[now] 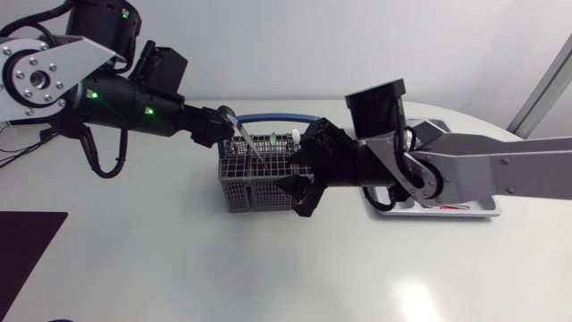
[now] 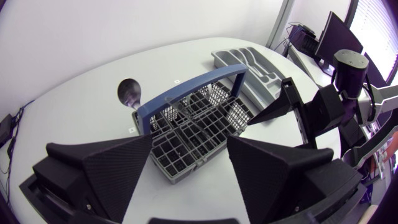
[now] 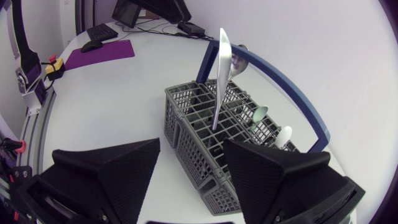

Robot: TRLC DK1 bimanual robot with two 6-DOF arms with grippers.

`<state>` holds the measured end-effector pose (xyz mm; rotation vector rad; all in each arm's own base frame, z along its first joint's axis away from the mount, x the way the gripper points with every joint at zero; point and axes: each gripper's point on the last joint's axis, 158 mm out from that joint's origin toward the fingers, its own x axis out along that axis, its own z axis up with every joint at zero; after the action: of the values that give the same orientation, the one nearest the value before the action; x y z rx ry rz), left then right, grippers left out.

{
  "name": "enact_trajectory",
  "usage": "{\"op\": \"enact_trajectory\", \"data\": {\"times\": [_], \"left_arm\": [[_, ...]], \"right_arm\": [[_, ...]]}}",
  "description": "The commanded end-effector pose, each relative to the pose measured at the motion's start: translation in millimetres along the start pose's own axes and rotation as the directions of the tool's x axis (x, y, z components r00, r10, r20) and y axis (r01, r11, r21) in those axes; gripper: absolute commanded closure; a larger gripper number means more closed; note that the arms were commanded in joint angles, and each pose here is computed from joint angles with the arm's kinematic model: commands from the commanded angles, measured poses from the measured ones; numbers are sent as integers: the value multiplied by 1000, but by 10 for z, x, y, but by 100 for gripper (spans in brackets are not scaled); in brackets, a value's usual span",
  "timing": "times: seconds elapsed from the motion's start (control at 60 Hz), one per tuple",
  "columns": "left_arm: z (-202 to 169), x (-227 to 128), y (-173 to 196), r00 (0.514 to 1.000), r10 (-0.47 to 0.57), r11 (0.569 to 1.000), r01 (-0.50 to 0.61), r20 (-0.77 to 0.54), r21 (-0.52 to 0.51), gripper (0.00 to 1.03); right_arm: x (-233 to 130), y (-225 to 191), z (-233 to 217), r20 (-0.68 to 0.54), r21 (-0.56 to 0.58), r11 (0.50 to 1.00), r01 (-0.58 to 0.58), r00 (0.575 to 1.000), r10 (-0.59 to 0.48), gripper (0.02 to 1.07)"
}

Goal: Unload the cutlery basket into the drawer organizer.

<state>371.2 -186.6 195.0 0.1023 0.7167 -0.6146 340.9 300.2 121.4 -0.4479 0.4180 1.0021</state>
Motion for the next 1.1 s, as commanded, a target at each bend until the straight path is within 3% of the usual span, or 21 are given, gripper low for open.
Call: {"op": "enact_trajectory", "data": {"times": [0.0,0.217,0.433,0.533,0.6,0.833,1.0,1.083], "left_arm": [[-73,-83,83,1000,-8,1000,8,13,15,11],[-227,-161,217,998,-62,996,60,25,71,11],[-432,-132,251,990,-137,981,132,24,142,11],[-479,-97,269,989,-144,976,138,23,170,11],[-514,-88,265,988,-153,972,147,20,185,11],[-600,-39,235,985,-169,963,161,18,216,11],[-625,10,233,985,-173,962,166,15,216,11],[-655,35,206,984,-180,961,173,9,216,11]], "right_arm": [[133,-47,82,5,43,999,16,1000,-16,34],[462,-66,129,-6,51,995,84,996,-83,45],[628,-57,72,-24,24,985,174,985,-173,45],[682,-96,69,-23,10,973,229,973,-229,54],[724,-168,77,-26,3,961,276,961,-276,54],[815,-242,46,-26,-2,948,318,948,-318,64],[816,-224,30,-28,-24,951,307,951,-308,89],[828,-183,19,-28,-24,958,287,957,-288,93]]}}
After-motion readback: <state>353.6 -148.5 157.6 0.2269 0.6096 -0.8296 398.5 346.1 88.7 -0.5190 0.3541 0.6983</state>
